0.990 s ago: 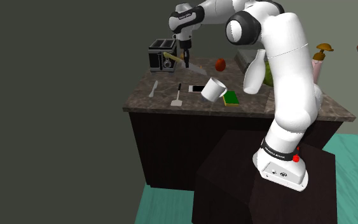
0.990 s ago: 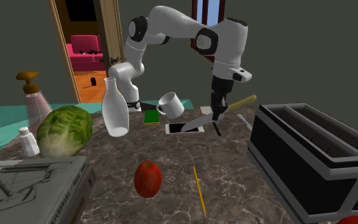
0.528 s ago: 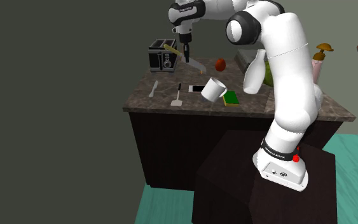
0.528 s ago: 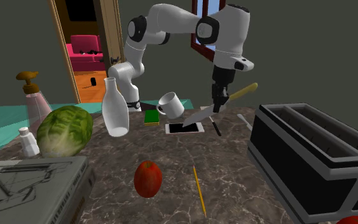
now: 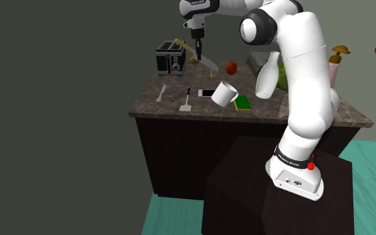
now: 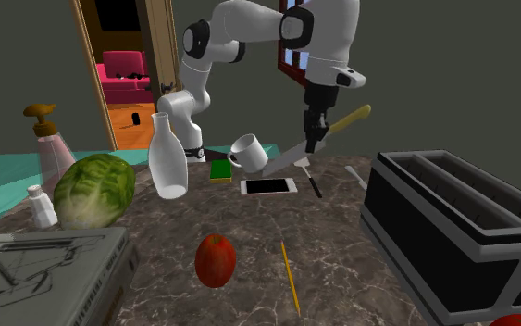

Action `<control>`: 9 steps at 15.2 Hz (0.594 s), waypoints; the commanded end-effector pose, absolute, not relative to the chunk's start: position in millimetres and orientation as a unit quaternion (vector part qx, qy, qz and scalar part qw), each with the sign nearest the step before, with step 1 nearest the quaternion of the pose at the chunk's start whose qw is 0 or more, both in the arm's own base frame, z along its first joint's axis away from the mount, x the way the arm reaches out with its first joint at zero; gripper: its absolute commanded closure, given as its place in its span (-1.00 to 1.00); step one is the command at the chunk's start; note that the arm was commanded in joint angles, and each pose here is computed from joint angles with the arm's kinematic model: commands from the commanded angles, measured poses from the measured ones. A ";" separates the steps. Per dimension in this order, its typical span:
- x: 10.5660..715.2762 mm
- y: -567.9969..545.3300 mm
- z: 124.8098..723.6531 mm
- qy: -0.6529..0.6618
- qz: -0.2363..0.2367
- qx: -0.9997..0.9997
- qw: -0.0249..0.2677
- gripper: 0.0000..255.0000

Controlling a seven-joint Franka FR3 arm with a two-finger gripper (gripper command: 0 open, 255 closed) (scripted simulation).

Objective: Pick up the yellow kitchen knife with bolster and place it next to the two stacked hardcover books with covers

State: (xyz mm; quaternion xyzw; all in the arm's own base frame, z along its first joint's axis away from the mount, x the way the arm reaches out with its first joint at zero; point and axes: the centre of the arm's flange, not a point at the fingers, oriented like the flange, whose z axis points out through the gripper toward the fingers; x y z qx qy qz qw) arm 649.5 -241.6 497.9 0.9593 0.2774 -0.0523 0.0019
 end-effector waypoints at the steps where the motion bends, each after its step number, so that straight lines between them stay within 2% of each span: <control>1: 631.1 -257.3 499.1 0.277 -0.052 0.959 0.002 1.00; 9: 550.1 -325.0 499.1 0.277 -0.052 0.959 0.002 1.00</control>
